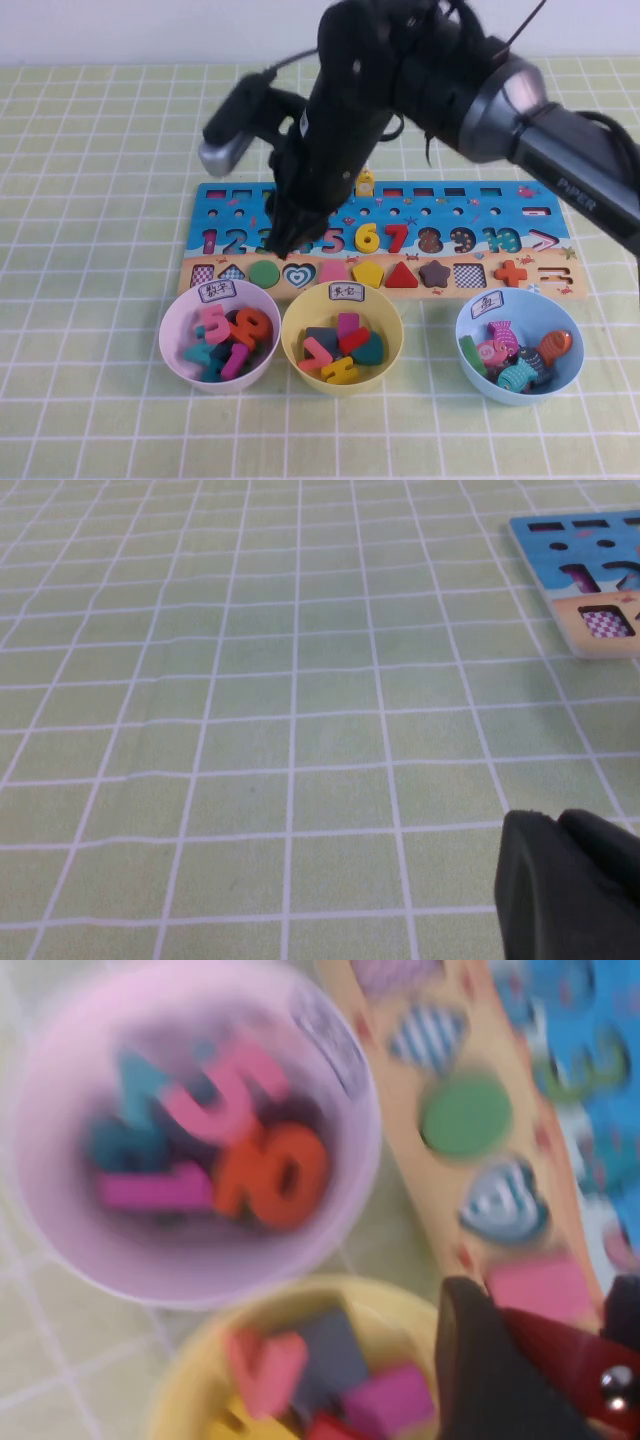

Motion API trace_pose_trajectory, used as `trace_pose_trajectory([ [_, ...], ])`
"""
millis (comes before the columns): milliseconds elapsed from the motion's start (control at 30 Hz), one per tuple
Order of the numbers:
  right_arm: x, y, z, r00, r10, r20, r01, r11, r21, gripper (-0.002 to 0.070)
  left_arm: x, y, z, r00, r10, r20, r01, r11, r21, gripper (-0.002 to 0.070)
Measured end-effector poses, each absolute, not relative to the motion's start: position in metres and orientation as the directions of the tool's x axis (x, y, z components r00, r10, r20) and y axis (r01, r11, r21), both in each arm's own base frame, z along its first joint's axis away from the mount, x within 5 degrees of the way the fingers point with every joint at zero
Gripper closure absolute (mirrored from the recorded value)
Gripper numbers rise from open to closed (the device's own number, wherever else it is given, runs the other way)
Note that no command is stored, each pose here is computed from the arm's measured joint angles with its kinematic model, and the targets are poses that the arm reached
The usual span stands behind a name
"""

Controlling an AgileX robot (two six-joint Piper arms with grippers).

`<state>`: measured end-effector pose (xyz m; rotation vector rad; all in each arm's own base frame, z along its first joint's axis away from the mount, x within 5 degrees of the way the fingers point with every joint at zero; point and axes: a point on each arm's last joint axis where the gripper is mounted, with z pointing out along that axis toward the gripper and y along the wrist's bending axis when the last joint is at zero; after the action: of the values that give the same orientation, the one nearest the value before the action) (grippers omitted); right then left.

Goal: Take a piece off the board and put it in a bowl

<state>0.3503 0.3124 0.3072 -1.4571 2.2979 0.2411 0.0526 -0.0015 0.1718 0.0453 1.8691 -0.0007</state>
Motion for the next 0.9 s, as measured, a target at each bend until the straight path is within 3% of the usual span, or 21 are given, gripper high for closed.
trace_pose_trajectory([
  [133, 0.354, 0.302, 0.295, -0.468, -0.808, -0.358, -0.839, 0.533, -0.105, 0.0457, 0.053, -0.001, 0.172, -0.294, 0.031, -0.955, 0.032, 0.999, 0.023, 0.0680],
  [300, 0.344, 0.271, 0.308, -0.534, -0.774, -0.340, -0.793, 0.598, -0.116, 0.0458, 0.053, -0.001, 0.172, -0.294, 0.031, -0.955, 0.032, 0.999, 0.023, 0.0680],
  [567, 0.295, 0.182, 0.337, -0.688, -0.653, -0.316, -0.665, 0.742, -0.086, 0.0458, 0.053, -0.001, 0.172, -0.294, 0.031, -0.955, 0.032, 0.999, 0.023, 0.0680],
  [700, 0.268, 0.153, 0.329, -0.750, -0.603, -0.272, -0.610, 0.790, -0.071, 0.0458, 0.053, -0.001, 0.172, -0.294, 0.031, -0.955, 0.032, 0.999, 0.023, 0.0680],
  [900, 0.253, 0.141, 0.289, -0.793, -0.563, -0.232, -0.560, 0.824, -0.084, 0.0458, 0.053, -0.001, 0.172, -0.294, 0.031, -0.955, 0.032, 0.999, 0.023, 0.0680],
])
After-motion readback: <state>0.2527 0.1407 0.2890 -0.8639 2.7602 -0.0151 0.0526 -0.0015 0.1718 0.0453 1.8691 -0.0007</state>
